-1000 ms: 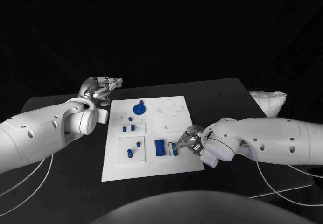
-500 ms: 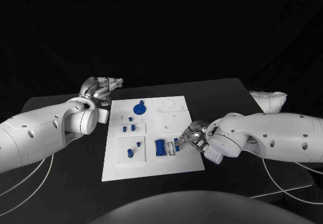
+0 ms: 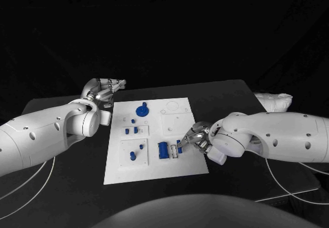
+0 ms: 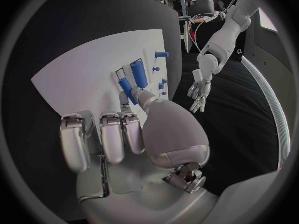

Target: Assemble the parts on the task board

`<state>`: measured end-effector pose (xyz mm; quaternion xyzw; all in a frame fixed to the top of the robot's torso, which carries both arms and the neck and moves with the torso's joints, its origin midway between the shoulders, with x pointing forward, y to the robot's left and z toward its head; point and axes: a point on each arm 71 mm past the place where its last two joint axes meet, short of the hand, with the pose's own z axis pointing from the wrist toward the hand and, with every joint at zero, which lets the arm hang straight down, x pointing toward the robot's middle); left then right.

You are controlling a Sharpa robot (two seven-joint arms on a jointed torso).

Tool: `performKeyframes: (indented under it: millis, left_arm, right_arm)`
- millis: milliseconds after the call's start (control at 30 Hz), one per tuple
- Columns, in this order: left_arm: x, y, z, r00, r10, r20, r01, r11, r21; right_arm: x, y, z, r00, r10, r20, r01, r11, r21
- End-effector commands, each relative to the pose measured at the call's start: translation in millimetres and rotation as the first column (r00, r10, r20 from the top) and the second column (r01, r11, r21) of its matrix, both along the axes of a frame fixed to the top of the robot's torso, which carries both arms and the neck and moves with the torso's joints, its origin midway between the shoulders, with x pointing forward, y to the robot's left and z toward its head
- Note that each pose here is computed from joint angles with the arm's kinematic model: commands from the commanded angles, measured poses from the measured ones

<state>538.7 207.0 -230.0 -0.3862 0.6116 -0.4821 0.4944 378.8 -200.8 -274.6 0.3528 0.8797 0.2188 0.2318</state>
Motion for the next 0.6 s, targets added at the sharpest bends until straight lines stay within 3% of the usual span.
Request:
performKeyframes:
  millis: [33,600]
  left_arm:
    - [-0.3,-3.1,0.7,1.0,-0.02,0.002,0.02,1.0,-0.005]
    - [-0.5,-2.9,0.6,1.0,-0.019,0.001,0.019,1.0,-0.005]
  right_arm:
    - [-3.2,2.3,-4.4,0.997,0.039,-0.071,-0.04,0.999,-0.003]
    - [0.9,8.5,-13.6,0.991,0.054,-0.121,-0.056,0.998,-0.017]
